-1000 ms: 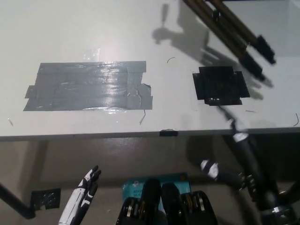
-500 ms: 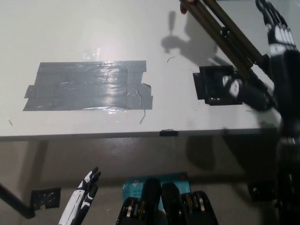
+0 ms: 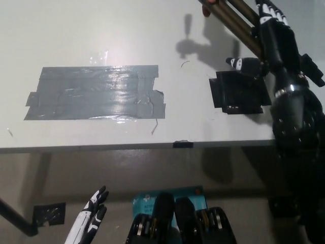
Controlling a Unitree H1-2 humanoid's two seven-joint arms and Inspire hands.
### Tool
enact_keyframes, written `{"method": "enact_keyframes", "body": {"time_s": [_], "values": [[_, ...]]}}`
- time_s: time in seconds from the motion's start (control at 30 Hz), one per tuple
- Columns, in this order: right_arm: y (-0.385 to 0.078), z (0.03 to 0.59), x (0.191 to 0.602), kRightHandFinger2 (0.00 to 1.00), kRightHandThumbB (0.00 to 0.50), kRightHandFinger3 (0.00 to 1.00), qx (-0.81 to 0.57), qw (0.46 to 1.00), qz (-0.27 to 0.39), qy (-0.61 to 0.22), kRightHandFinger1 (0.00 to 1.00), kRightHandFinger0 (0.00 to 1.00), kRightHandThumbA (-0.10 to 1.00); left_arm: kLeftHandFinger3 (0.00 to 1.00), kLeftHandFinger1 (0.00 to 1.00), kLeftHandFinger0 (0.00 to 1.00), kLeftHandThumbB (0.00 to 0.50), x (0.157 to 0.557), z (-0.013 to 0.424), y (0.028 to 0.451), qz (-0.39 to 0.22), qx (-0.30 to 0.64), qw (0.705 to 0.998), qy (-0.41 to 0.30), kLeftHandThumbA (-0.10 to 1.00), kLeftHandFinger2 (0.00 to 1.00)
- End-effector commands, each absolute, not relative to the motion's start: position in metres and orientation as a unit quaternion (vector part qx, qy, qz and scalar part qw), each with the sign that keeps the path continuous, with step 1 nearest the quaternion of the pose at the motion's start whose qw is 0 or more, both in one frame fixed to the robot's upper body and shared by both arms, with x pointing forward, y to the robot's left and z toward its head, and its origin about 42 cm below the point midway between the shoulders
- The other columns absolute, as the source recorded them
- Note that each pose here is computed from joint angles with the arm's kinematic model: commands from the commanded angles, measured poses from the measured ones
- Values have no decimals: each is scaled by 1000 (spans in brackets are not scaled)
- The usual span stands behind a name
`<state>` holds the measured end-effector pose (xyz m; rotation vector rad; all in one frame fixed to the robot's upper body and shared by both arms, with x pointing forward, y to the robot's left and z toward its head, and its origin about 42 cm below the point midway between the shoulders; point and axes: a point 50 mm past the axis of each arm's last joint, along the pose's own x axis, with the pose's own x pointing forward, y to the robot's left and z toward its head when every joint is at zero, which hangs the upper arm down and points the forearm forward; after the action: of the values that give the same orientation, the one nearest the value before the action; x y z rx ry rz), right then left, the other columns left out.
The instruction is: A person hands a tripod to the robot which it grabs with its right hand and places in the middle of the table in front of it
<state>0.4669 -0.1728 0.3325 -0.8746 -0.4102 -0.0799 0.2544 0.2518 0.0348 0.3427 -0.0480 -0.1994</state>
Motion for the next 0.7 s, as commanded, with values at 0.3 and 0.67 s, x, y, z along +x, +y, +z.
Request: {"method": "enact_keyframes", "body": {"time_s": [0.3, 0.67], "values": [[-160, 406, 531, 1000, 379, 1000, -428, 883, -66, -184, 1000, 1000, 924, 1000, 1000, 1000, 317, 265, 51, 252, -102, 176, 977, -62, 997, 1000], [-173, 396, 564, 424, 222, 544, -431, 876, -132, -170, 96, 4, -100, 1000, 1000, 1000, 322, 270, 57, 253, -104, 181, 976, -69, 999, 1000]]}}
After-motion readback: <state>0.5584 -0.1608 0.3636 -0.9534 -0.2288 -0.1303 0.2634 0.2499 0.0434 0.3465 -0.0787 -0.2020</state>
